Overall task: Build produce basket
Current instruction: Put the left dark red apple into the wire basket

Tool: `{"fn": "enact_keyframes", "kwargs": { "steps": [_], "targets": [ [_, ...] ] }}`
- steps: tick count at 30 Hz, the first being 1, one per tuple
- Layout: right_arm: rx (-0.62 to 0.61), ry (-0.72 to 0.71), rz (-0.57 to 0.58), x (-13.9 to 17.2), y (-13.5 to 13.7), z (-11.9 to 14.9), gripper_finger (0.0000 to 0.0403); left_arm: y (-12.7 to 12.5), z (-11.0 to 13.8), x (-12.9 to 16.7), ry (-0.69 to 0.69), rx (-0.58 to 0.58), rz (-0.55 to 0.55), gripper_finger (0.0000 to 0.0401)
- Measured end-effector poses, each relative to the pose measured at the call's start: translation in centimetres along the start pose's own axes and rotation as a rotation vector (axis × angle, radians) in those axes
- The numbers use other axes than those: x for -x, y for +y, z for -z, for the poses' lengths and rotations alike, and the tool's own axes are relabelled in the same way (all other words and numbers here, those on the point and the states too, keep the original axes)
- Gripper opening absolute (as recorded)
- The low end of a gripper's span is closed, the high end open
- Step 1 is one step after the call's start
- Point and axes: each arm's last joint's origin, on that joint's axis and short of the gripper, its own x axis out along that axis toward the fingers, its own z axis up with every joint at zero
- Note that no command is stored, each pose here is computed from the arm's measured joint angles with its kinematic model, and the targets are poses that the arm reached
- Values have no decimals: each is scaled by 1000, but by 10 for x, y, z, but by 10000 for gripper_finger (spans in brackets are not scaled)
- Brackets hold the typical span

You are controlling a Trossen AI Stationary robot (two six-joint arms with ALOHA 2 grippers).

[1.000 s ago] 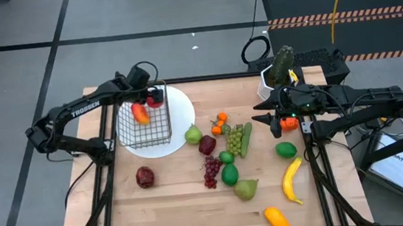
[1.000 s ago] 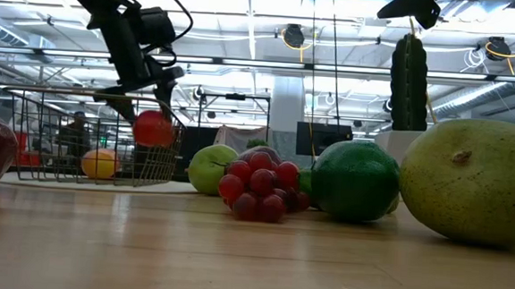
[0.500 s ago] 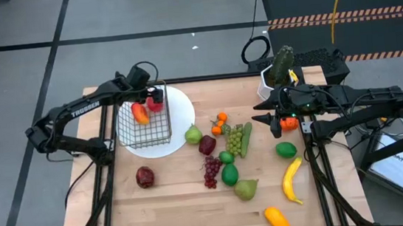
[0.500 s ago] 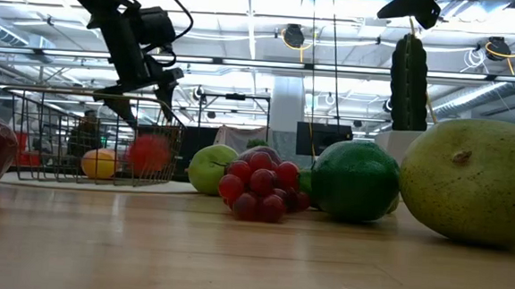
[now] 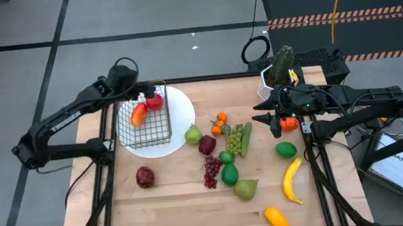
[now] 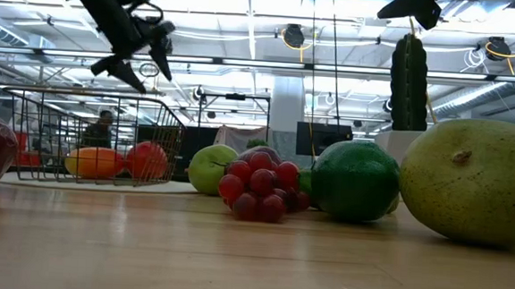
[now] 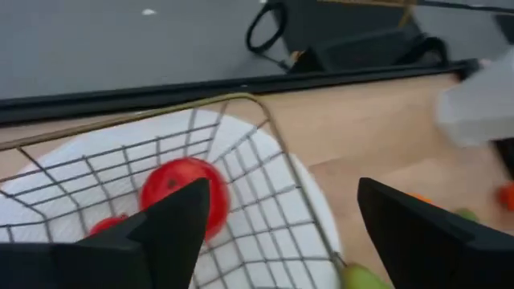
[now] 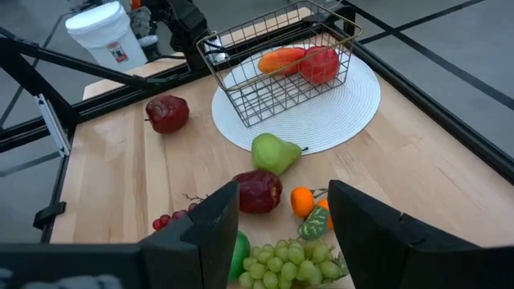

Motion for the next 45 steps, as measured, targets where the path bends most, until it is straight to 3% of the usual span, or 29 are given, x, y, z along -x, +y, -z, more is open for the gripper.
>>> {"fn": "enact_keyframes", "kwargs": {
  "steps": [13,23,32,45],
  "targets": [
    [-185,42,17,0,-1,4,185,-23,23,37,68,-54,226,229],
    [-234,123,60,1,-5,12,185,-45,42,40,116,-106,293,191],
    [-229,146,72,1,-6,15,185,-63,47,47,53,-149,399,184],
    [-228,166,83,2,-6,17,185,-78,68,57,98,-228,470,184]
  ]
}}
